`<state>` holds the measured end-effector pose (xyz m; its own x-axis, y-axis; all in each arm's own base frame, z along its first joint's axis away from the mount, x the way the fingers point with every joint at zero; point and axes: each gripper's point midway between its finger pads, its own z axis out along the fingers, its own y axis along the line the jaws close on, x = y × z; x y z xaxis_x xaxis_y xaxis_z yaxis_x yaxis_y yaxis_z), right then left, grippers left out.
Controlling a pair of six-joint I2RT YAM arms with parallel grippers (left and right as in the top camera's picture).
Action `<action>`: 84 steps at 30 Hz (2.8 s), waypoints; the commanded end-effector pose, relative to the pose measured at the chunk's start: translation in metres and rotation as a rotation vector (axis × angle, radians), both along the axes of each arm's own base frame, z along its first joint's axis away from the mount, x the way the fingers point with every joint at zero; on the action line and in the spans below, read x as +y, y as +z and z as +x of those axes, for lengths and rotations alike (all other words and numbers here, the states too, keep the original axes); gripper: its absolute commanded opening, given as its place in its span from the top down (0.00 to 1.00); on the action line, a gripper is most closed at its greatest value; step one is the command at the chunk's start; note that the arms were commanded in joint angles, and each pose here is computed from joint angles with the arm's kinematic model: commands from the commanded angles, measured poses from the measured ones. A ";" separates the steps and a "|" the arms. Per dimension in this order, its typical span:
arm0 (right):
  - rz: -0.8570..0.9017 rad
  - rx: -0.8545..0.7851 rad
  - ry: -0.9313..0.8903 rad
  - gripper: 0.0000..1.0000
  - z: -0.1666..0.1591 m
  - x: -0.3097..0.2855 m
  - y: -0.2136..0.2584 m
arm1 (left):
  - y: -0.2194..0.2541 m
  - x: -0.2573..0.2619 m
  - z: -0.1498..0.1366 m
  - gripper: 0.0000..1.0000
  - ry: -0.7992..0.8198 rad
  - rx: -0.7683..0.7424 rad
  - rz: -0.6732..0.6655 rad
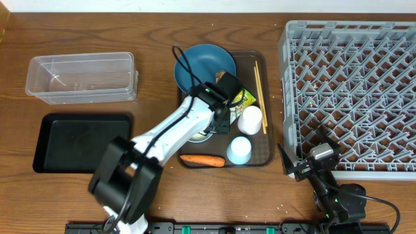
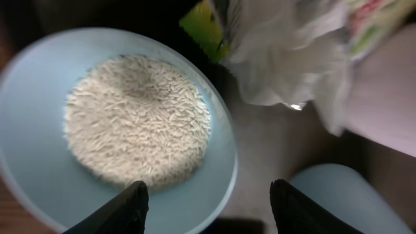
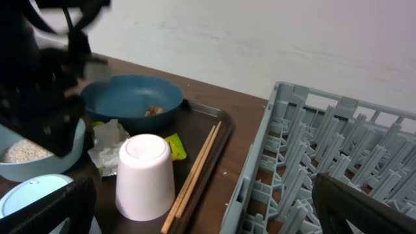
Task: Sort waste into correct bins and load items into the dishwasher rack
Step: 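Lower the left gripper onto the rice bowl rim and grip it, then lift the rice bowl with the left gripper and carry it over the black tray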
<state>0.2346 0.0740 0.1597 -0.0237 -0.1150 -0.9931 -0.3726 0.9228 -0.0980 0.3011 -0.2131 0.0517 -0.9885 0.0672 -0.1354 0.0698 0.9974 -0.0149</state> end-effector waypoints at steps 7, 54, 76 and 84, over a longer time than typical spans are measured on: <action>-0.007 0.005 -0.003 0.01 0.000 -0.001 -0.002 | -0.026 0.000 0.001 0.38 -0.001 0.035 0.034; -0.007 0.005 -0.002 0.01 0.000 -0.001 -0.002 | -0.012 0.002 0.013 0.94 -0.027 -0.044 0.044; -0.007 0.004 -0.002 0.01 0.000 -0.001 -0.002 | 0.080 0.100 0.020 0.94 0.185 -0.203 0.164; -0.007 0.004 -0.002 0.01 0.000 -0.001 -0.002 | 0.093 0.183 0.028 0.94 0.419 -0.186 0.160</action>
